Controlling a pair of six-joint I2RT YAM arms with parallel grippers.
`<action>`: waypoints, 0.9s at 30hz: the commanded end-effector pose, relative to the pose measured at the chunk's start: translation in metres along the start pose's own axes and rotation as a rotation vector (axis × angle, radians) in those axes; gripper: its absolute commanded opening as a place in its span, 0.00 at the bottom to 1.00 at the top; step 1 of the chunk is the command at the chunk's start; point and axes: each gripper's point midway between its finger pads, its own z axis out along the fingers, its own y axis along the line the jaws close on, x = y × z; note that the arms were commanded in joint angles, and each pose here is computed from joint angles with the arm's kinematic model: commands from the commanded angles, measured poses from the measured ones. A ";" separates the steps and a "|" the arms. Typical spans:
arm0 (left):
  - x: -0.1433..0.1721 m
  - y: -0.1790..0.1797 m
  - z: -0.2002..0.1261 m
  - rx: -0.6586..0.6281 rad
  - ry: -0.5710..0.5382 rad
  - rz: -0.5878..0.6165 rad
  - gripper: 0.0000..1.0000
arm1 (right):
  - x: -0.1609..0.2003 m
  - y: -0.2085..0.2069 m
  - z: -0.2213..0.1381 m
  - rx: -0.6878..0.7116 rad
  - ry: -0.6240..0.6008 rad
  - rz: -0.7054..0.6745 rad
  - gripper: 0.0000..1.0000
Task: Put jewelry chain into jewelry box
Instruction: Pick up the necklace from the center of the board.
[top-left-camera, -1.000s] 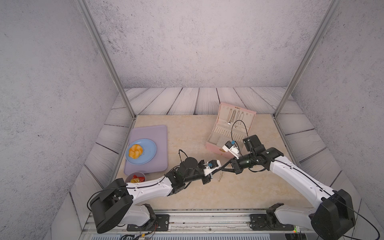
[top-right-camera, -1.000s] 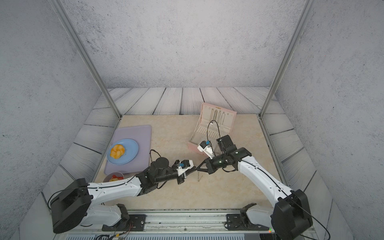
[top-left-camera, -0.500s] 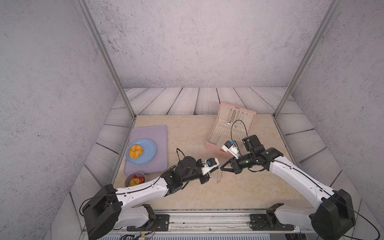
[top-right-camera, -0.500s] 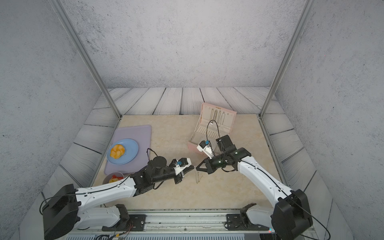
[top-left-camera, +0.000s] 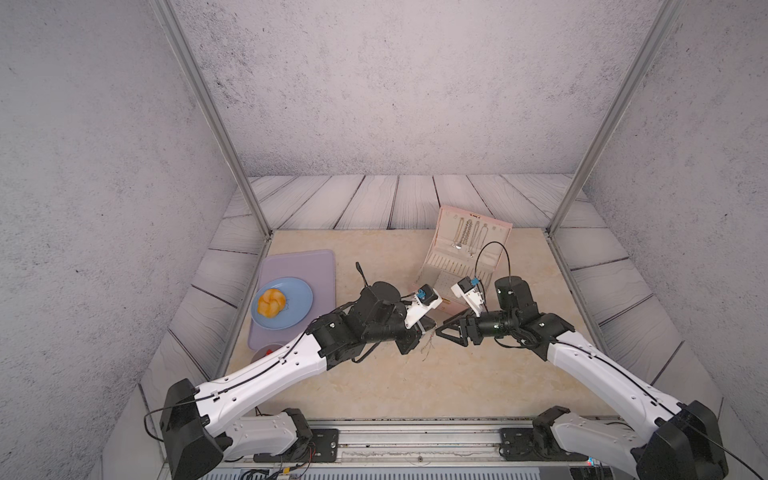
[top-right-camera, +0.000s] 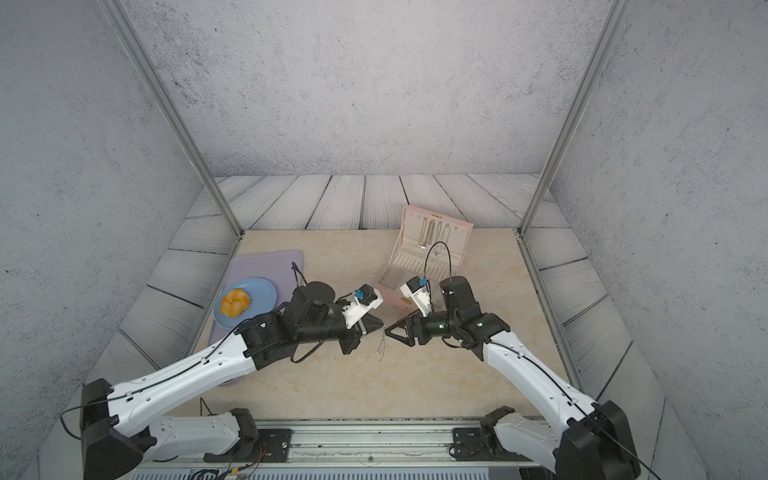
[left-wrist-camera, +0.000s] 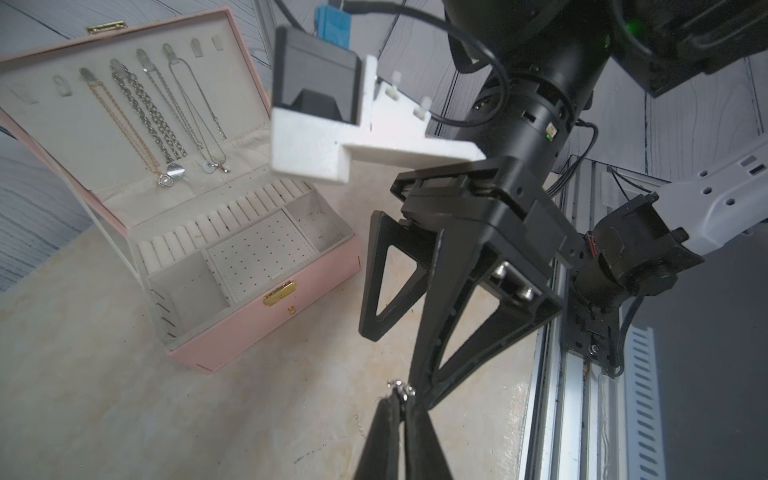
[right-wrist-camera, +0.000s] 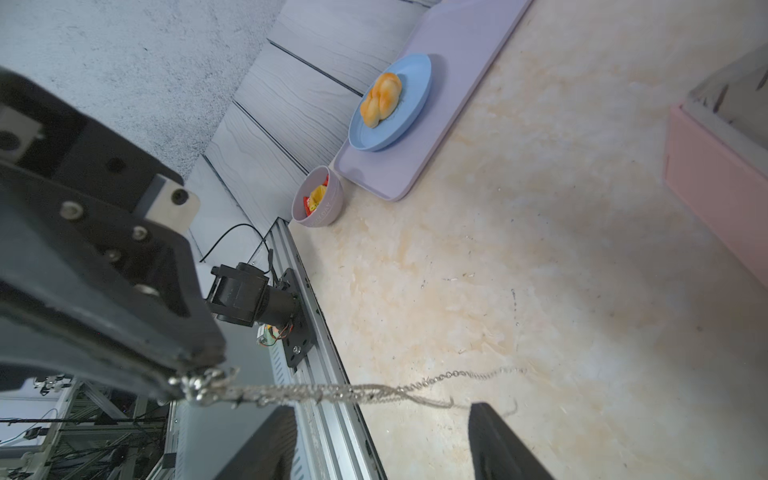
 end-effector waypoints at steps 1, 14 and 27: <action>0.007 -0.001 -0.007 0.004 0.081 0.014 0.00 | -0.016 0.007 -0.005 -0.016 -0.118 -0.079 0.69; -0.027 -0.010 -0.015 0.061 0.062 0.067 0.00 | -0.009 0.021 0.002 -0.095 -0.221 -0.233 0.76; -0.050 -0.014 -0.021 0.076 0.005 0.086 0.00 | -0.003 0.026 0.020 -0.146 -0.216 -0.263 0.48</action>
